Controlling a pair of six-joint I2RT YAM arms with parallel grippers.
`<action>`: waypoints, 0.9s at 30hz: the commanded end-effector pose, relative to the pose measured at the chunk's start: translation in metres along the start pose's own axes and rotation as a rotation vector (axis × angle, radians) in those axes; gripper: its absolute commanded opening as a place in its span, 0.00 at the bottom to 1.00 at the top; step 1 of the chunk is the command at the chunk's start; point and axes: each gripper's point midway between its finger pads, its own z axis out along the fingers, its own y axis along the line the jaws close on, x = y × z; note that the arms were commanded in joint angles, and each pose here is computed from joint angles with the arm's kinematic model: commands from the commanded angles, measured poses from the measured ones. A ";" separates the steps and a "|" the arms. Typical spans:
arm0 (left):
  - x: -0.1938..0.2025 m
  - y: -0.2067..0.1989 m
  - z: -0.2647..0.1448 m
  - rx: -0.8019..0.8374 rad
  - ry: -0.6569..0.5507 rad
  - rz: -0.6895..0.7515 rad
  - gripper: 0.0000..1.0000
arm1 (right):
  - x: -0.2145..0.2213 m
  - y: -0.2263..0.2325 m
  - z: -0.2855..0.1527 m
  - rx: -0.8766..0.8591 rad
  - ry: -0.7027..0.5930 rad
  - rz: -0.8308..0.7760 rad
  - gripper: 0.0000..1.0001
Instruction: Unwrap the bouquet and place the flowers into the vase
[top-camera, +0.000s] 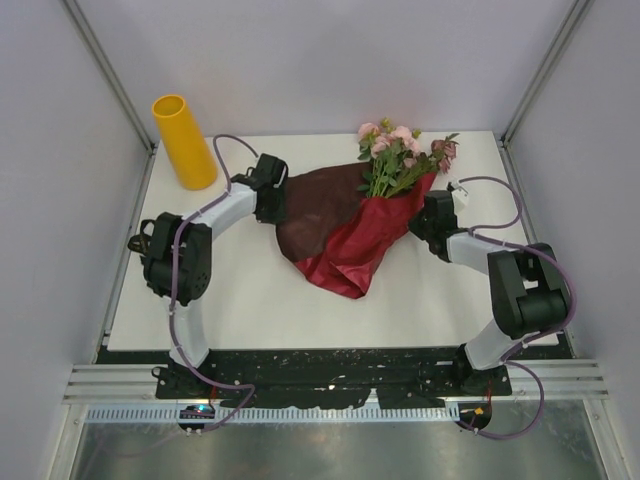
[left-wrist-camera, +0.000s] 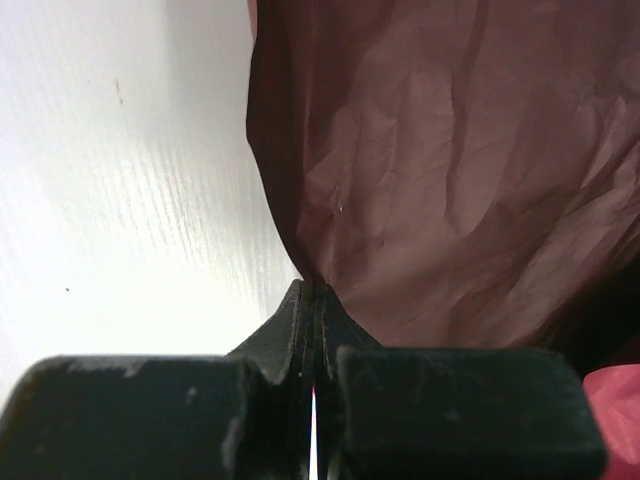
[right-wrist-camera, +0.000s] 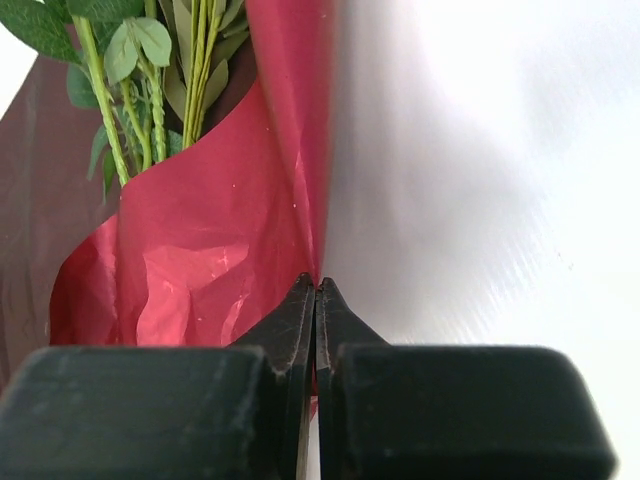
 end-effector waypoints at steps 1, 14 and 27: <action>-0.018 -0.008 -0.005 0.045 -0.031 0.018 0.00 | -0.033 0.015 0.007 -0.029 -0.083 0.009 0.05; -0.047 -0.022 -0.099 0.164 -0.173 0.001 0.56 | -0.075 0.022 -0.066 0.043 -0.058 -0.162 0.47; 0.043 -0.073 -0.059 0.411 0.075 -0.004 0.54 | -0.029 0.126 -0.099 -0.266 -0.046 -0.207 0.61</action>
